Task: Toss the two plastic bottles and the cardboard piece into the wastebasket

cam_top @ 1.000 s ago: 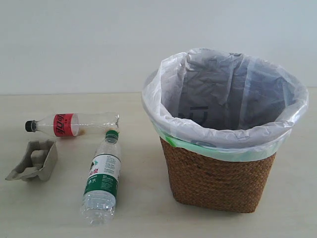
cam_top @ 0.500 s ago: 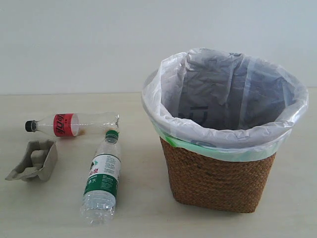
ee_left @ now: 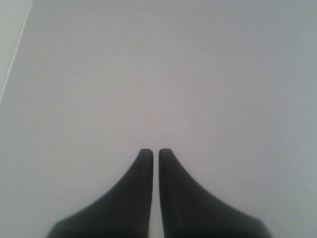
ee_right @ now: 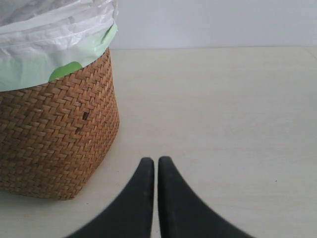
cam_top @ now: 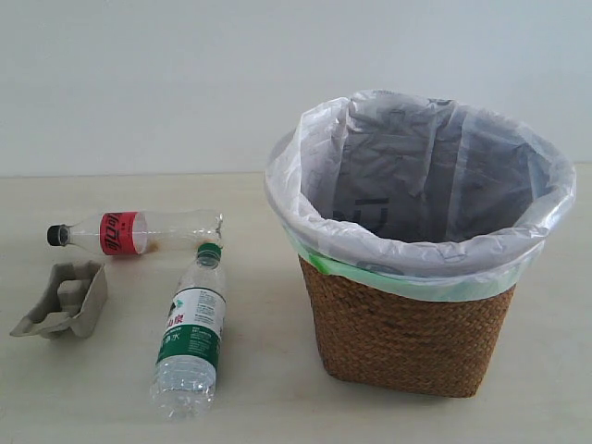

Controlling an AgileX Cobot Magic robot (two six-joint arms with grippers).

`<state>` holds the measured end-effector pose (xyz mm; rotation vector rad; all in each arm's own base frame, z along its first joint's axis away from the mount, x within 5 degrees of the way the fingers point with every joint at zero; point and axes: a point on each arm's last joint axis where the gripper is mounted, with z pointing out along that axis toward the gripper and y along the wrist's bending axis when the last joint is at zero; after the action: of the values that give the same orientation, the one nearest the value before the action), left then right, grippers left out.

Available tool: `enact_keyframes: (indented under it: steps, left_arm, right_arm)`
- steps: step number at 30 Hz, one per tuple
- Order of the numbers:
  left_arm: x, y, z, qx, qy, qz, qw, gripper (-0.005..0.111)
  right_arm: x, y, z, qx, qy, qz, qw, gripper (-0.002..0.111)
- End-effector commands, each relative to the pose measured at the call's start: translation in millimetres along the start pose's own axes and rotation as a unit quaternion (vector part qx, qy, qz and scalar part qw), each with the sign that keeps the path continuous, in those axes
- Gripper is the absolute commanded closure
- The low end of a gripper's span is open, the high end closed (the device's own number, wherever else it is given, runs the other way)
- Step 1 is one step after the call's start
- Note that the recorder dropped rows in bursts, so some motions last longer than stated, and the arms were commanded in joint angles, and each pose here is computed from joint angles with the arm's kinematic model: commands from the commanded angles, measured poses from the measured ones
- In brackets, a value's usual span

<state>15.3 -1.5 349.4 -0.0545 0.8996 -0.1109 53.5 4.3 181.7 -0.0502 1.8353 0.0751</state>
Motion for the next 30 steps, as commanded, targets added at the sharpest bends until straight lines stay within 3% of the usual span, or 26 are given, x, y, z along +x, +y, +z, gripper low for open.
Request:
enact_keyframes:
  steps: [1,7,9,11,15,16,17,24,30]
  left_arm:
    - [-7.1,0.8,28.3,-0.017,0.086,0.005,0.996,0.103]
    - [-4.1,3.3,78.3,-0.037,0.204,0.012,0.978,0.102]
    - [2.8,5.0,96.8,-0.040,0.248,0.028,0.968,0.095]
    - [13.2,7.0,114.0,-0.040,0.289,0.046,0.955,0.078]
    - [40.3,12.0,139.3,-0.048,0.386,0.057,0.919,0.024]
    - [51.7,14.0,146.1,-0.048,0.424,0.064,0.902,0.007]
    - [59.7,15.4,149.9,-0.048,0.451,0.069,0.888,-0.003]
    - [131.4,25.9,164.3,-0.056,0.615,0.067,0.784,-0.001]
    - [182.9,28.2,165.0,-0.043,0.680,0.042,0.731,-0.001]
  right_arm:
    - [-0.9,-0.6,-0.3,0.005,-0.007,-0.006,1.000,0.108]
    - [-0.9,-0.6,-0.3,0.005,-0.007,-0.006,1.000,0.108]
    - [-0.9,-0.6,-0.3,0.005,-0.007,-0.006,1.000,0.108]
    - [-0.9,-0.6,-0.3,0.005,-0.007,-0.006,1.000,0.108]
    - [-0.9,-0.6,-0.3,0.005,-0.007,-0.006,1.000,0.108]
    - [-0.9,-0.6,-0.3,0.005,-0.007,-0.006,1.000,0.108]
    - [-0.9,-0.6,-0.3,0.005,-0.007,-0.006,1.000,0.108]
    - [-0.9,-0.6,-0.3,0.005,-0.007,-0.006,1.000,0.108]
    - [-0.9,-0.6,-0.3,0.005,-0.007,-0.006,1.000,0.108]
